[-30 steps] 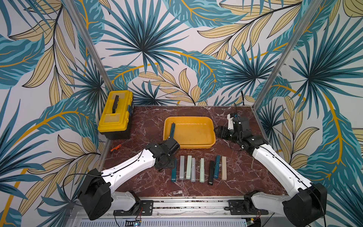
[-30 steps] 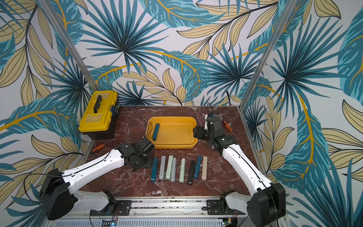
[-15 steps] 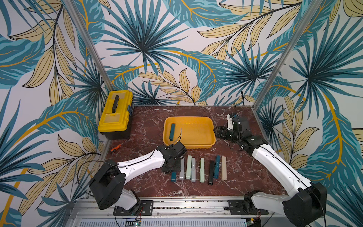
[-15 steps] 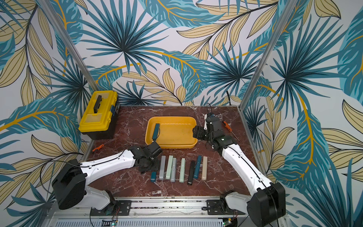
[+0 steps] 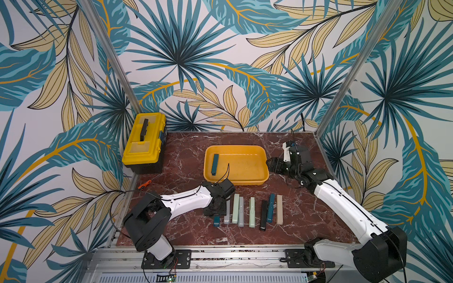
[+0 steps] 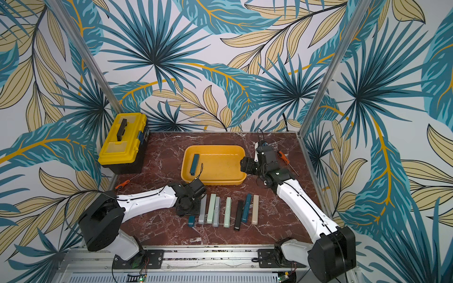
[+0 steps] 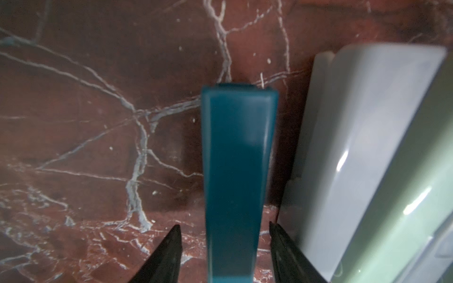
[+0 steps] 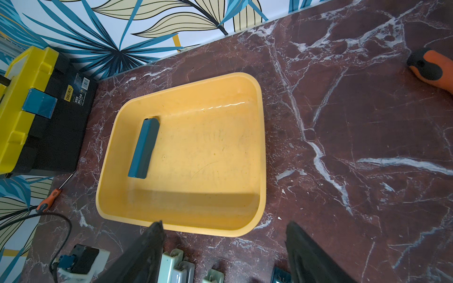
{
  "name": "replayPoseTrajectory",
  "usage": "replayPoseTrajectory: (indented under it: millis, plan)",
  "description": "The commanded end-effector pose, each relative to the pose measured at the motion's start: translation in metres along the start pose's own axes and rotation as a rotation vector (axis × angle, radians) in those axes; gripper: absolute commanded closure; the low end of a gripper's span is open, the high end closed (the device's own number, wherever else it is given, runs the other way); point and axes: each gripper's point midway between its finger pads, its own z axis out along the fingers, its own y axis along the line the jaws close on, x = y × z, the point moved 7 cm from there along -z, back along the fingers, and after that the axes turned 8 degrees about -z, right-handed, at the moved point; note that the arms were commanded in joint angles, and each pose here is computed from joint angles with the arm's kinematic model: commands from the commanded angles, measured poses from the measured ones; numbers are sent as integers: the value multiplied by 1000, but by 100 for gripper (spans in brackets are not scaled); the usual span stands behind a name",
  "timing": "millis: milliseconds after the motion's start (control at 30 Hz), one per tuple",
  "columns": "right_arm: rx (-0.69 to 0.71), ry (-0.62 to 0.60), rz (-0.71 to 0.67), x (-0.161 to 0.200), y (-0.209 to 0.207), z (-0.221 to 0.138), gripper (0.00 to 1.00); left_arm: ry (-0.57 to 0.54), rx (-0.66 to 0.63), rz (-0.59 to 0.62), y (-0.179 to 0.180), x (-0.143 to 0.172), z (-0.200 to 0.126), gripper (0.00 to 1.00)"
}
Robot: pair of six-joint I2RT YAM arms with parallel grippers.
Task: Put the pruning pliers into the storage box
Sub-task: Pick up the pruning pliers from the center of the board.
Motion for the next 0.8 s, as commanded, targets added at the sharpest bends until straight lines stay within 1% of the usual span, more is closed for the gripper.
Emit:
replayPoseTrajectory:
  millis: [0, 133, 267, 367, 500, 533, 600, 767]
  plan:
    - [15, 13, -8, 6, -2, 5, 20, -4, -9, 22, 0, -1, 10, 41]
    - [12, 22, -6, 7, -2, 7, 20, 5, -30, 25, -3, -7, 20, 45]
    - [18, 20, -7, 8, -2, 6, 20, 22, -25, 29, -3, -5, 27, 47]
    - [19, 22, -5, 8, -3, 7, 20, 33, -29, 25, -3, -5, 31, 53]
    - [18, 25, -2, 9, -3, 8, 20, 47, -31, 30, -2, -4, 31, 66]
    - [18, 25, -2, 9, -3, 8, 20, 45, -31, 29, -2, -4, 30, 67]
    - [19, 25, -2, 9, -3, 9, 20, 44, -33, 33, -1, -4, 26, 75]
    - [26, 26, 3, 9, -3, 10, 20, 33, -53, 30, 2, -6, 10, 78]
